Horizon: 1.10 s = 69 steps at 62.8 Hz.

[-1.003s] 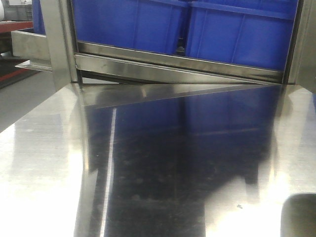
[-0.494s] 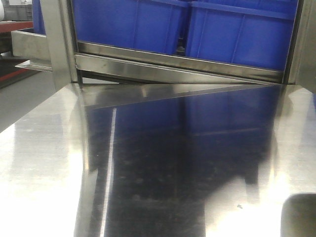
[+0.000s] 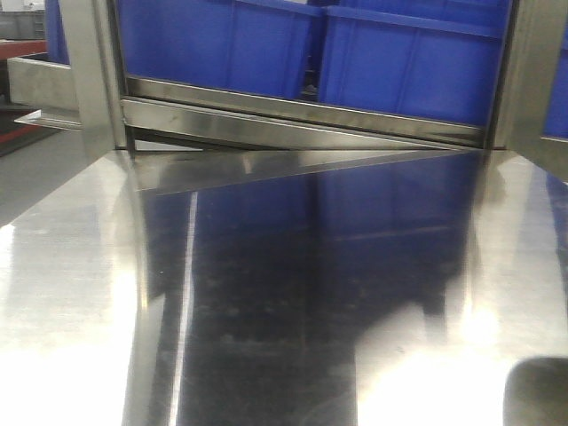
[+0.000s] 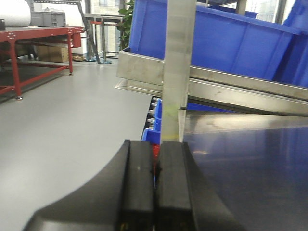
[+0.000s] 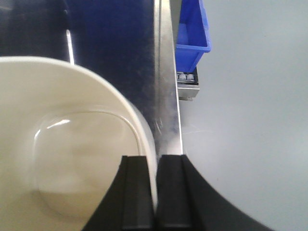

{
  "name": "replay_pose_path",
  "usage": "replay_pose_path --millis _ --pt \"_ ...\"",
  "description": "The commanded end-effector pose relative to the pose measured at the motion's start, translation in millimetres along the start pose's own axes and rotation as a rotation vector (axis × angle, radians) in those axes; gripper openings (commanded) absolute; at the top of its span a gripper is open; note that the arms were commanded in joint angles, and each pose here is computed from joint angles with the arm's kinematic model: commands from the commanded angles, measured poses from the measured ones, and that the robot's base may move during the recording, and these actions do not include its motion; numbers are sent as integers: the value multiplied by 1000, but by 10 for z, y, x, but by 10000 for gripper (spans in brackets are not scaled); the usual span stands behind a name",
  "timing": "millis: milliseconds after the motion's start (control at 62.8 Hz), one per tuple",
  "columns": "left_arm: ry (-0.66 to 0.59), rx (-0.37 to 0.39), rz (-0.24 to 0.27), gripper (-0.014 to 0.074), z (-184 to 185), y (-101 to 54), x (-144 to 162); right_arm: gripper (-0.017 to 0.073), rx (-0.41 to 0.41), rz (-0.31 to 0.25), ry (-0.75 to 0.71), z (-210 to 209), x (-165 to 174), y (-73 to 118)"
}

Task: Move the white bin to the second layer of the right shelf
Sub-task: 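Drive the base away from the table holding the bin in the right gripper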

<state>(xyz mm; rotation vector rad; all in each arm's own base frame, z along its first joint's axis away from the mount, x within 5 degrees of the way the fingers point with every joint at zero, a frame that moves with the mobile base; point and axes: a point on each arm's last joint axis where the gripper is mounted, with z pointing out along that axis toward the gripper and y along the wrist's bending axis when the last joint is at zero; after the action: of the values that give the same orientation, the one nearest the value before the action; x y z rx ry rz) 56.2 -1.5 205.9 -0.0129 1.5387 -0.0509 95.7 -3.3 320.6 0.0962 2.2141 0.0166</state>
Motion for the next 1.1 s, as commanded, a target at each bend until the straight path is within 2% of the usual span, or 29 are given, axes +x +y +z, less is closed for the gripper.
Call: replay_pose_path --millis 0,1083 --pt "-68 3 -11 85 -5 3 11 49 -1 2 -113 -70 -146 3" --pt "-68 3 -11 85 -5 3 11 49 -1 2 -113 -70 -146 3"
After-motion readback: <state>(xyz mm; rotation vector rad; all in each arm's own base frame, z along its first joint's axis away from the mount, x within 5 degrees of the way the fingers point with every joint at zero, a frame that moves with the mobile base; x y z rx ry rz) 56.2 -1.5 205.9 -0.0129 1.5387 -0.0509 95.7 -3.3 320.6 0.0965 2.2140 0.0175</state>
